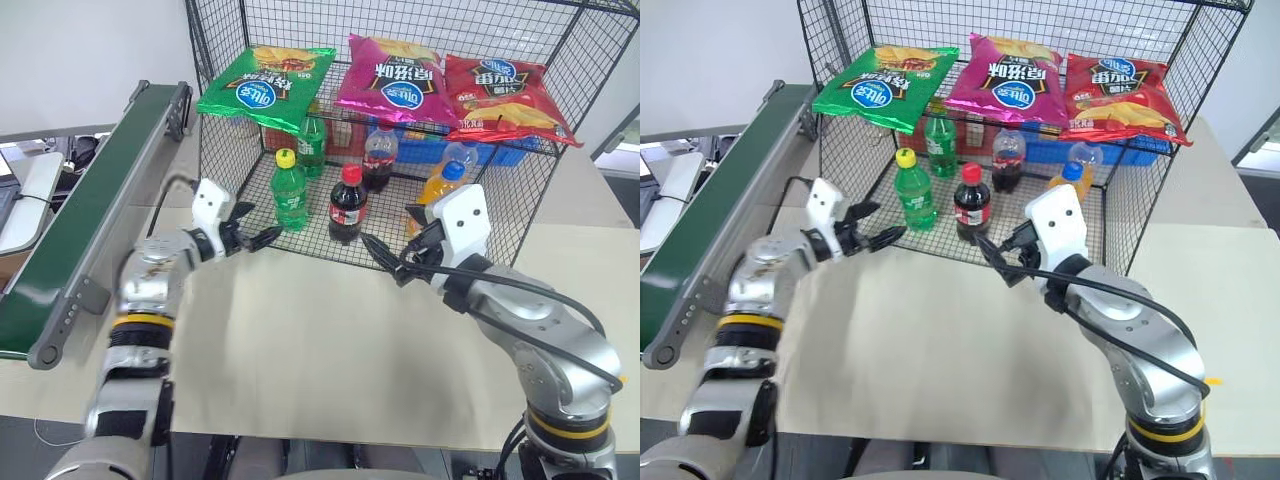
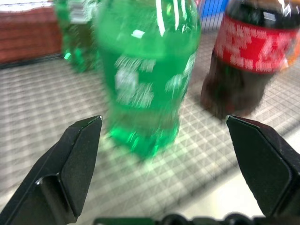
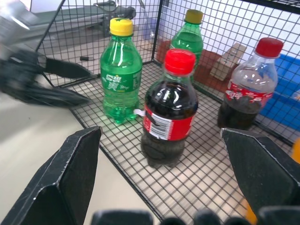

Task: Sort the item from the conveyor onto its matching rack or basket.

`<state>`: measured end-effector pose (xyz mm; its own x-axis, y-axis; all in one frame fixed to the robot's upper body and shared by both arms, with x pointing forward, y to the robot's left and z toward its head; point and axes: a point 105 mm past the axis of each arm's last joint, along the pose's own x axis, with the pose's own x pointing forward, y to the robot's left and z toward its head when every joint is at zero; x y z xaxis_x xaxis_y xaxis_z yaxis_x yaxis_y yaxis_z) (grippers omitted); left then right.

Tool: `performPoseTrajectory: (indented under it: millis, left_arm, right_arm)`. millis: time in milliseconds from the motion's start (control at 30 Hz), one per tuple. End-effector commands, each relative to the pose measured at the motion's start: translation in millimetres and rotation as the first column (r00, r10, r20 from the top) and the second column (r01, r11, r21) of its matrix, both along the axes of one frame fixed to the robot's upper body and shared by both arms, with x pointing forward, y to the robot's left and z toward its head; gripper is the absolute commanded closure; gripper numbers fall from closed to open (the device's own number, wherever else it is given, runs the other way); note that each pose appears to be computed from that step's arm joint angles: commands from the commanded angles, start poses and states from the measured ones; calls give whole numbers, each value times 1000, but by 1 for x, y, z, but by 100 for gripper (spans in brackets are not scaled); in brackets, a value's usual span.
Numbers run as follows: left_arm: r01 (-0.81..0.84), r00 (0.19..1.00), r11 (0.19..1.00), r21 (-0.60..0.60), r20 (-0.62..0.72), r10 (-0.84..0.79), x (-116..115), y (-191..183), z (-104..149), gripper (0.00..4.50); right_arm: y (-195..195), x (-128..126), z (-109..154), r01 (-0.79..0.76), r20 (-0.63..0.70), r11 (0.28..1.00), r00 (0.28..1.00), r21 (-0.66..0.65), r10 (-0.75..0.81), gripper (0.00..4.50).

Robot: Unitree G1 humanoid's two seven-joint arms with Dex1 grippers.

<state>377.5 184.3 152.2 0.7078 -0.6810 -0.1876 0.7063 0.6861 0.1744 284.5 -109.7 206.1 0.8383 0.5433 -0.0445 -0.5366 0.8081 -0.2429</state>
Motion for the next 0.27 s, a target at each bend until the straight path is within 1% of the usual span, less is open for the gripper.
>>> performPoseTrajectory:
  millis: [33, 100, 267]
  left_arm:
    - [51, 995, 997, 56, 82, -56, -16, 3, 40, 1]
    - [48, 994, 996, 69, 99, -54, -24, 7, 51, 1]
    - [52, 991, 998, 42, 118, -56, -31, 5, 62, 1]
  right_arm:
    - [-7, -15, 22, -44, 79, 999, 996, 4, 44, 0]
    - [-10, -18, 25, -61, 83, 998, 995, -1, 60, 0]
    - [-11, -19, 25, -71, 78, 997, 994, -4, 71, 0]
